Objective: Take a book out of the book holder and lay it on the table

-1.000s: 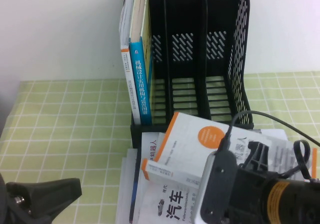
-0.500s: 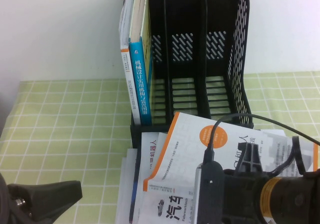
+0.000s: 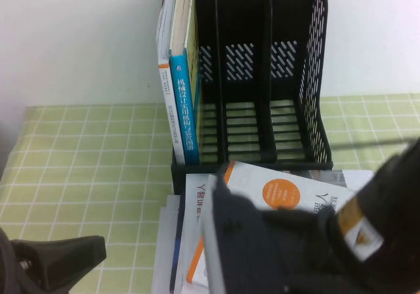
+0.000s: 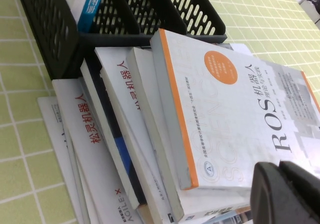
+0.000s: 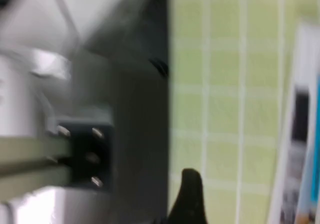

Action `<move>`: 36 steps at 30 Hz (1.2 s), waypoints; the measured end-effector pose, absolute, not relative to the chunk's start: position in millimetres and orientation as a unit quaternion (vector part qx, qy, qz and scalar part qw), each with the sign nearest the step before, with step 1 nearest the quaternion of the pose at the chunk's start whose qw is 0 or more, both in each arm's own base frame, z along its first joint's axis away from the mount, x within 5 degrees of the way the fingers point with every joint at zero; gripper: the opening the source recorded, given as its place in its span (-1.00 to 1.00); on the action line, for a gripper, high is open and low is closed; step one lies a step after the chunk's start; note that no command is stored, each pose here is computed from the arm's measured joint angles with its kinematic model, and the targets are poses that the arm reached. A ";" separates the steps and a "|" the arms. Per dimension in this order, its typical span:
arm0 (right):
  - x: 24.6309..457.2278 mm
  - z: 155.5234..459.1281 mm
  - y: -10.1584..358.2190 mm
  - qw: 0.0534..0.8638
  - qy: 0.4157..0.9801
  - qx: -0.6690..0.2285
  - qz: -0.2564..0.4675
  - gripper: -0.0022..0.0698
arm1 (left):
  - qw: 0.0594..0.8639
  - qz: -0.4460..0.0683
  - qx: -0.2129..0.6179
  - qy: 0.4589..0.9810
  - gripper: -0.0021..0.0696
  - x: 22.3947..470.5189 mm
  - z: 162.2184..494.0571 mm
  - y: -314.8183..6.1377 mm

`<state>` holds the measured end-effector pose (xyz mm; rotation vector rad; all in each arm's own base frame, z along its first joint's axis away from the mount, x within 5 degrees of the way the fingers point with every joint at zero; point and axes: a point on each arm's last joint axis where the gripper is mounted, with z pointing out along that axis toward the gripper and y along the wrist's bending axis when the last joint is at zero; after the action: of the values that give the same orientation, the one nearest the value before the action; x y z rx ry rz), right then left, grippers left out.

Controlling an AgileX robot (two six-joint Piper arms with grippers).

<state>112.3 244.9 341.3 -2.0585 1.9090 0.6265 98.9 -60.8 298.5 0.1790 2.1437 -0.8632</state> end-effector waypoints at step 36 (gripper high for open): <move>138.8 292.4 59.2 0.522 0.809 -0.266 0.037 -0.94 | 0.443 -0.253 0.113 0.853 -0.95 105.1 295.6 -51.4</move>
<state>138.8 59.2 292.4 -0.6384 1.9389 0.0877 105.1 -51.4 295.6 0.2795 2.1147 -0.6287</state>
